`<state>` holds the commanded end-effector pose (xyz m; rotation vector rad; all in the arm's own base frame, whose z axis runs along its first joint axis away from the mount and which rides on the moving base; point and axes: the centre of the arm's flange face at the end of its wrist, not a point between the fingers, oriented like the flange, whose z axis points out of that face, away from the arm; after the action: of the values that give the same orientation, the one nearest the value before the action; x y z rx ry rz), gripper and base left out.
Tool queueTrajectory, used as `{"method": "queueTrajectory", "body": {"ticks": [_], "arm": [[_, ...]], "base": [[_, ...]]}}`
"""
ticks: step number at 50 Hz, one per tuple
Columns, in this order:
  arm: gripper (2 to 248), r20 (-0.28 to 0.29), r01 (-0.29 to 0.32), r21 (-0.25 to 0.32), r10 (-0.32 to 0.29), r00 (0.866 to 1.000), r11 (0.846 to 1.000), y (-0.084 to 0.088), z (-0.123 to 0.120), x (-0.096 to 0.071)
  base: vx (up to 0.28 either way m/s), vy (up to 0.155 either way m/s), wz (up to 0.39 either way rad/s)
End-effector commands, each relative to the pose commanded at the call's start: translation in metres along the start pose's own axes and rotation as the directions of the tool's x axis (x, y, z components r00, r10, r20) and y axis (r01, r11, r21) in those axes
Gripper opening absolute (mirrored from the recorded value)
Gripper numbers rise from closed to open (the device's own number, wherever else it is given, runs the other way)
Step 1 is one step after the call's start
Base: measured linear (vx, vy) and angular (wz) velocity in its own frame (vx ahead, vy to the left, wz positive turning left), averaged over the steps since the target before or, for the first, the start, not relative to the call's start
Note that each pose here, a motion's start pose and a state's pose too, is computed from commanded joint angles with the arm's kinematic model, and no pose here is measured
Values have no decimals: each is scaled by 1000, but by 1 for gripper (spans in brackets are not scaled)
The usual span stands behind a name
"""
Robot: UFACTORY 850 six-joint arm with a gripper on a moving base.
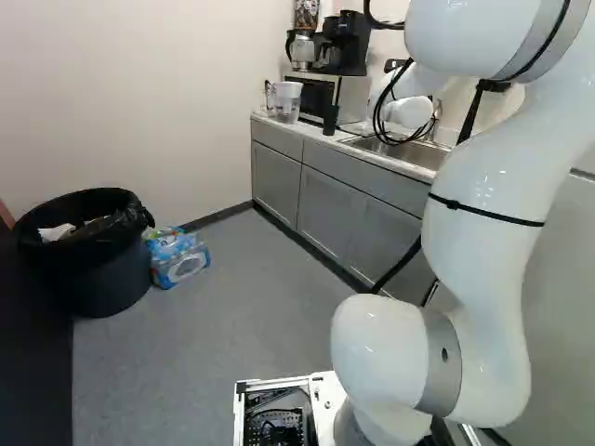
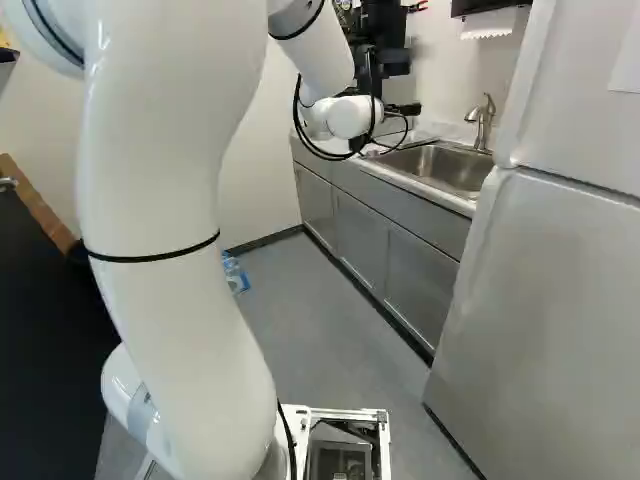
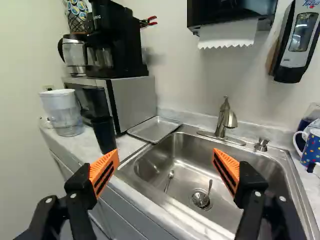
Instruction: Rinse the cup and place it in the tray
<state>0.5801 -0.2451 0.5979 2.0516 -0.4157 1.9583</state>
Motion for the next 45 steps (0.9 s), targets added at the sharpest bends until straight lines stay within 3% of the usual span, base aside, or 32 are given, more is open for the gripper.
{"method": "queueTrajectory", "body": {"ticks": [19,45], "arm": [[247,-49,-1,-26,0,999,1000,17,27,20],[247,-101,-1,-26,-1,995,1000,17,27,49]], "base": [[0,0,0],[0,0,0]]}}
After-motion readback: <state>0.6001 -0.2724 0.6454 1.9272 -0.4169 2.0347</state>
